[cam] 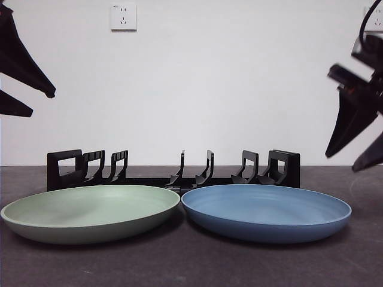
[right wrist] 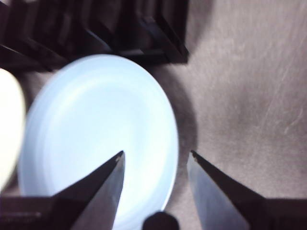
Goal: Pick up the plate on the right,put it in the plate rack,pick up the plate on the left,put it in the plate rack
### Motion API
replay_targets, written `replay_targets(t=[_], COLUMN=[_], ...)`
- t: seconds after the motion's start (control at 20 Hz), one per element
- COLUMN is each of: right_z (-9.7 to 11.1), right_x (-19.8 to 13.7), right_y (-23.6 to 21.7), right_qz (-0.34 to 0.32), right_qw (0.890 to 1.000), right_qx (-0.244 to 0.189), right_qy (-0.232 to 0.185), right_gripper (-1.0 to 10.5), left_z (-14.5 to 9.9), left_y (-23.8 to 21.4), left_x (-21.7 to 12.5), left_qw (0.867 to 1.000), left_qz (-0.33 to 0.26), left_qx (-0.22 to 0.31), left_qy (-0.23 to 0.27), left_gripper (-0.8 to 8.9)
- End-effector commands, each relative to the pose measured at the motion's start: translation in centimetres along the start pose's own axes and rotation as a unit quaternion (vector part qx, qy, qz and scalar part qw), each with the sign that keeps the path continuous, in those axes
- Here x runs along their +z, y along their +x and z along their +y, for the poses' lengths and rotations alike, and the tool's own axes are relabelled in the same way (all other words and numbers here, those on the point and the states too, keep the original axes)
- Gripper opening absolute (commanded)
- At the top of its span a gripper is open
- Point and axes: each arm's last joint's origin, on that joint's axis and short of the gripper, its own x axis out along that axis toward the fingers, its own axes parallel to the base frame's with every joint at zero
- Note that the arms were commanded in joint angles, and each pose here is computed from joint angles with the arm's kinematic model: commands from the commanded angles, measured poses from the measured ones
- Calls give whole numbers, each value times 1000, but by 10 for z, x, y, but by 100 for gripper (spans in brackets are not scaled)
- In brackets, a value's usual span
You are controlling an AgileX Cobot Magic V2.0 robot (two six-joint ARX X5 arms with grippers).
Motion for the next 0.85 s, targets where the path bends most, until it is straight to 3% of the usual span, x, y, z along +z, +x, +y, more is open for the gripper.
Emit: replay_targets(t=[0.05,0.35,0.7,0.85], right_z=[-5,-14,-14,-13], right_x=[-1,-7,-12,-11], right_y=[14,39,50,48], right_qz=[23,64,86,82], right_qw=[1000,998,996,996], right_qx=[-3,-7,-10,-22], right_qy=[0,11,11,15], right_gripper=[217,214,-11,-10], left_z=[-1,1,1,0], left_y=[3,10,11,11], left_x=[0,-1,0,2], left_qw=[1000,1000,1000,999], left_qz=[6,16,8,3], left_qx=[-3,-1,5,-14], left_qy=[2,1,6,39], left_gripper=[252,252,252,252])
